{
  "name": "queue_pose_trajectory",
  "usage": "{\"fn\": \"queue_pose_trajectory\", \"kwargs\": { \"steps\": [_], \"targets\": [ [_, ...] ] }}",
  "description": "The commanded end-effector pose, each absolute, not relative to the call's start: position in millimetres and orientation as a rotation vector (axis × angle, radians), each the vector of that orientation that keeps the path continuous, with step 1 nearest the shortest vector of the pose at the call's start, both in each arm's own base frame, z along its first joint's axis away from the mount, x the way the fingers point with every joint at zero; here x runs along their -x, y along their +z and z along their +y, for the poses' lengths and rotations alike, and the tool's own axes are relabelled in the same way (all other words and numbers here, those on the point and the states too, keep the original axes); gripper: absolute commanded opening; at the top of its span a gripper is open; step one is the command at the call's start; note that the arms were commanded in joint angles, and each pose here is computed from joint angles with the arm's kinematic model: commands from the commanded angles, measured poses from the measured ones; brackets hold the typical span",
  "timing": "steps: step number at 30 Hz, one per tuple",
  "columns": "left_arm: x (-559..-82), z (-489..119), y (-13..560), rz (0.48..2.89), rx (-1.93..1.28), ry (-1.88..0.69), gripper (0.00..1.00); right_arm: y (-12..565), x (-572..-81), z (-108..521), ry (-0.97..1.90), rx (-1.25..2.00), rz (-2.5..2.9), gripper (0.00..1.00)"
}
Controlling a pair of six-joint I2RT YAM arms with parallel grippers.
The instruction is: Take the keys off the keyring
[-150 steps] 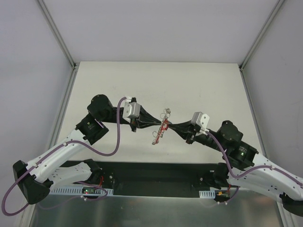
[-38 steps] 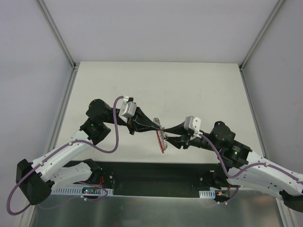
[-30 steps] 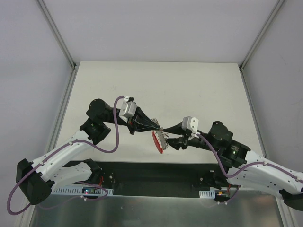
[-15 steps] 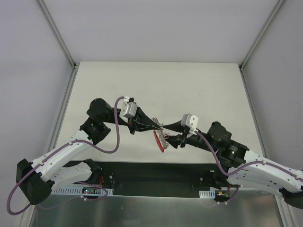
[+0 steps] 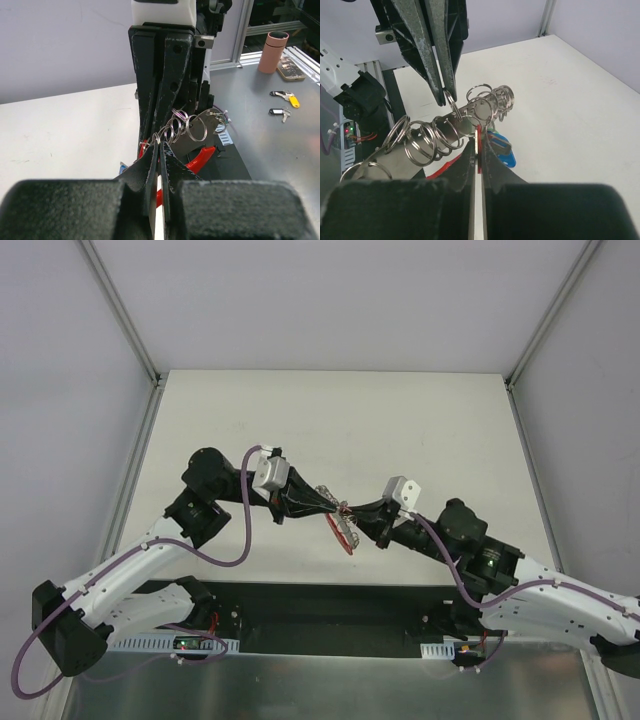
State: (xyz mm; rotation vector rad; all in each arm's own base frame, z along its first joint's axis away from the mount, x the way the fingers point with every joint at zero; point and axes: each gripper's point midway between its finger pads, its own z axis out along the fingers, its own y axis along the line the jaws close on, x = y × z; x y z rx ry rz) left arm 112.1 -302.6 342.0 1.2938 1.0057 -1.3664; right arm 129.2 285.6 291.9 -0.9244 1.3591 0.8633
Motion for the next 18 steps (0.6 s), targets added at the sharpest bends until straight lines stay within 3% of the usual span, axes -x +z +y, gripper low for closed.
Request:
{"fn": "queue_pose_trajectory", "kwargs": {
  "steps": [1,18],
  "targets": [
    [-109,-294,367,0.903,-1.296,-1.290,0.00,317,-140,269,0.818,0.810,1.332,0.01],
    [-113,-299,347,0.965,-1.305,-1.332,0.00,343,-141,246,0.608,0.977,1.235,0.01]
  ]
}}
